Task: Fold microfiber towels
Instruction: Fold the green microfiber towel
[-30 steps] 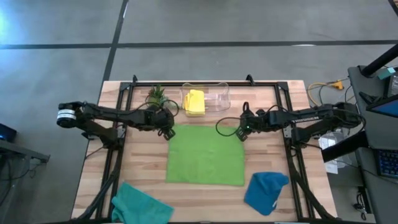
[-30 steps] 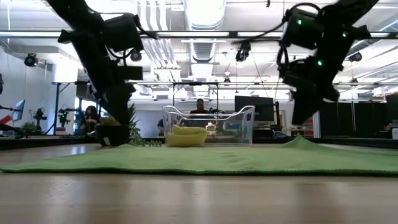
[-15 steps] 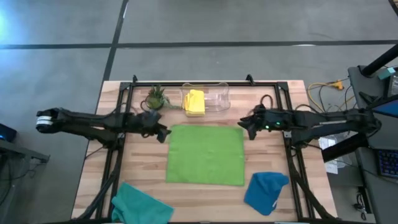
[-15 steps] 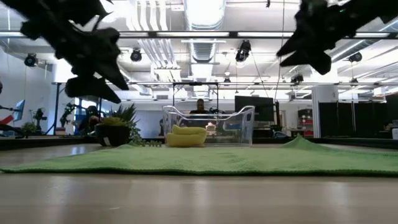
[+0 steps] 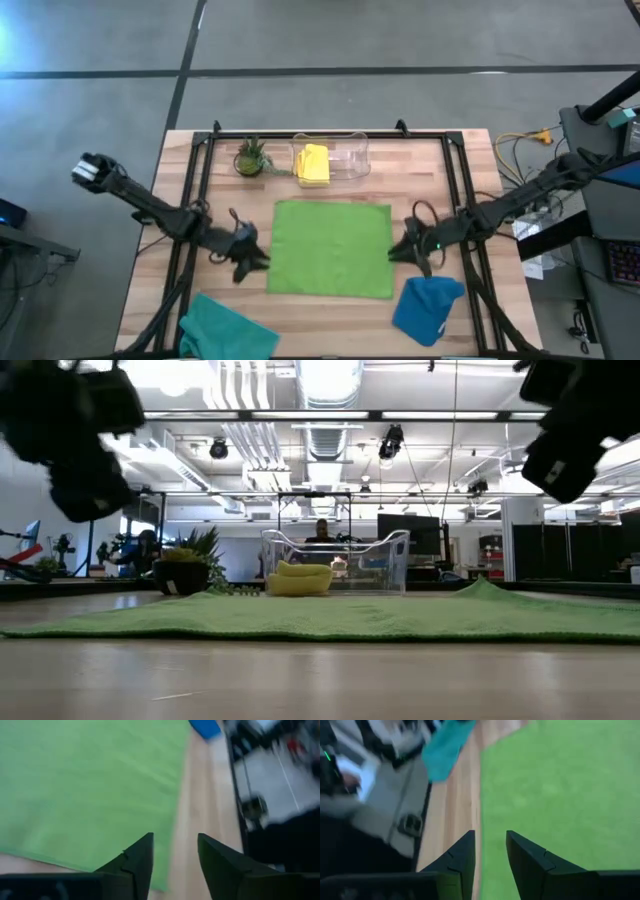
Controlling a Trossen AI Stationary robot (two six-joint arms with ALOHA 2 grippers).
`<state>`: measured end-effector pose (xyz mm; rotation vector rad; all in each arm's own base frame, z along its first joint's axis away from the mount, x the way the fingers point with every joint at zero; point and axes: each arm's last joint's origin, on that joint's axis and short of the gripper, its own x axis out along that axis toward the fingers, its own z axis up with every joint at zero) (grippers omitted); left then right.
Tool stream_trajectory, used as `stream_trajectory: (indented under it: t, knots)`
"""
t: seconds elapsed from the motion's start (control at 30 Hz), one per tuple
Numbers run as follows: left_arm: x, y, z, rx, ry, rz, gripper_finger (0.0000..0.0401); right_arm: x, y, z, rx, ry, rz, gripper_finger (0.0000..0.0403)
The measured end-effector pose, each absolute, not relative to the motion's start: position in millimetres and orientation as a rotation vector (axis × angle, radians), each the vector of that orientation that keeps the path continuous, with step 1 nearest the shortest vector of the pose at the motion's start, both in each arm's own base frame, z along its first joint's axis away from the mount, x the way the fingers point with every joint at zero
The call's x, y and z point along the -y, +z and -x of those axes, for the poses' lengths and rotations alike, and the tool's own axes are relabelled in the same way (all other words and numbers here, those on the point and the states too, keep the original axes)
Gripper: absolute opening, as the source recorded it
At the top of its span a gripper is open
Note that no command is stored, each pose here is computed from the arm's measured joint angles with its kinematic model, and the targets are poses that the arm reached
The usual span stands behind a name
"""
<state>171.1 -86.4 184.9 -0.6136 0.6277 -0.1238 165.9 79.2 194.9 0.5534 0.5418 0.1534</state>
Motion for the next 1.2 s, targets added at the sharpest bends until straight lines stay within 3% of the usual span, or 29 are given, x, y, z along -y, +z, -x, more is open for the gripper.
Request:
stream_trajectory:
  t: [0.2, 0.53, 0.87, 1.2]
  knots:
    - [124.7, 179.0, -173.4, -0.76, -0.198, 0.452, 0.0096, -121.0, 191.8, -176.5, -0.689, 0.135, -0.341, 0.0102]
    - [155.7, 160.5, -201.5, -0.888, -0.221, 0.059, 0.0105, -171.4, 163.1, -199.6, -0.838, 0.12, -0.145, 0.0102]
    - [160.1, 138.0, -206.8, -0.954, -0.215, -0.012, 0.0121, -181.6, 144.7, -209.7, -0.898, 0.094, -0.11, 0.0131]
    - [163.2, 128.3, -213.0, -0.93, -0.246, -0.064, 0.0121, -178.6, 137.1, -206.8, -0.946, 0.053, -0.092, 0.0134]
